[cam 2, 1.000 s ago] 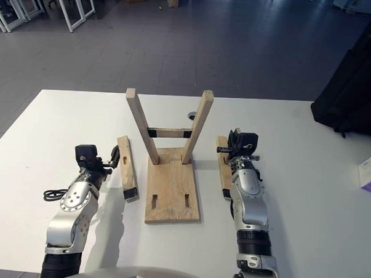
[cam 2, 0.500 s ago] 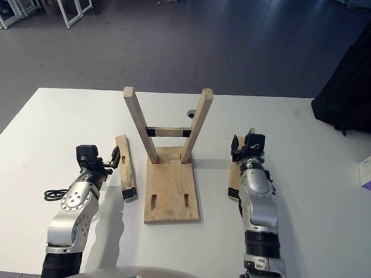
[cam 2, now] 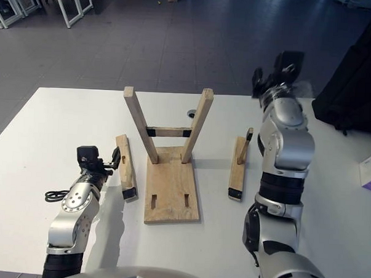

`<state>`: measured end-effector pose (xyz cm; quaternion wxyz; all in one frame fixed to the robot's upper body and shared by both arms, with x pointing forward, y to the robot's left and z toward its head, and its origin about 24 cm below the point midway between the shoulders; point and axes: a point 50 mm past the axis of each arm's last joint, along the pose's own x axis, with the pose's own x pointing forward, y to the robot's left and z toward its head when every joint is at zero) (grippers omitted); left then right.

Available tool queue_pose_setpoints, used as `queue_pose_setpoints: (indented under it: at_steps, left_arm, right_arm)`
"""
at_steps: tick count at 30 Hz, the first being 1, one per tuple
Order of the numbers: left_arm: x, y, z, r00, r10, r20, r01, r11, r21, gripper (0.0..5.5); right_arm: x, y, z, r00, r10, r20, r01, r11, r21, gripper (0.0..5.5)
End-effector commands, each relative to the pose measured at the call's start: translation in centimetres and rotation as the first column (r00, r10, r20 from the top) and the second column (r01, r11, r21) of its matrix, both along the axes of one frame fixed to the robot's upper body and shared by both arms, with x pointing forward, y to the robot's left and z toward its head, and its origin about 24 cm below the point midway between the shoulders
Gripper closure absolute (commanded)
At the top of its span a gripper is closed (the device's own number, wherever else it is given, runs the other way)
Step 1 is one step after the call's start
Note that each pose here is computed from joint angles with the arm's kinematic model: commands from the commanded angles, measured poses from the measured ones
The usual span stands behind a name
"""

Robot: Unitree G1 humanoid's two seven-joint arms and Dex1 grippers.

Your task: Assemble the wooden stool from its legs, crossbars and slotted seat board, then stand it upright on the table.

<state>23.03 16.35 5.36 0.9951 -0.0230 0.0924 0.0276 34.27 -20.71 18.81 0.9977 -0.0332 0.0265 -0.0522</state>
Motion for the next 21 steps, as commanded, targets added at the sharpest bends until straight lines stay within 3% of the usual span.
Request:
queue_pose_setpoints:
  at_steps: [1,4,7,9,11,16,21]
  left_arm:
    - [0.1,-0.1,0.1,1.0,0.014,0.0,-0.014,1.0,0.0,1.73]
    - [0.3,0.0,0.2,1.0,0.014,0.002,-0.014,1.0,0.002,1.73]
    - [0.3,0.0,0.2,1.0,0.014,0.003,-0.014,1.0,0.004,1.73]
    - [0.2,0.0,0.1,1.0,0.015,0.001,-0.015,1.0,0.003,1.73]
    - [-0.1,-0.1,0.0,1.0,0.017,-0.002,-0.017,1.0,0.0,1.73]
    - [-1.2,-0.1,-0.5,0.999,0.05,-0.021,-0.05,0.999,-0.012,1.73]
    - [-1.8,0.1,-0.5,0.998,0.062,-0.02,-0.062,0.998,-0.017,1.73]
  right_arm:
    - [-1.4,-0.5,-8.7,0.943,-0.015,-0.332,0.019,1.0,0.008,2.71]
    - [-1.6,-0.4,-8.1,0.958,-0.023,-0.287,0.035,0.999,0.037,2.71]
    - [-1.0,-0.3,-2.7,1.0,-0.014,-0.005,0.015,0.996,0.083,2.71]
    - [-1.8,-0.8,2.0,0.983,-0.034,0.181,0.025,0.998,0.052,2.36]
    - [-3.9,-1.0,3.7,0.969,-0.045,0.242,0.041,0.999,0.023,2.08]
    - [-11.2,1.2,-4.4,0.991,-0.026,-0.132,0.027,1.0,0.008,1.17]
    - [-14.0,1.1,-8.6,0.932,-0.035,-0.36,0.04,0.999,0.007,1.17]
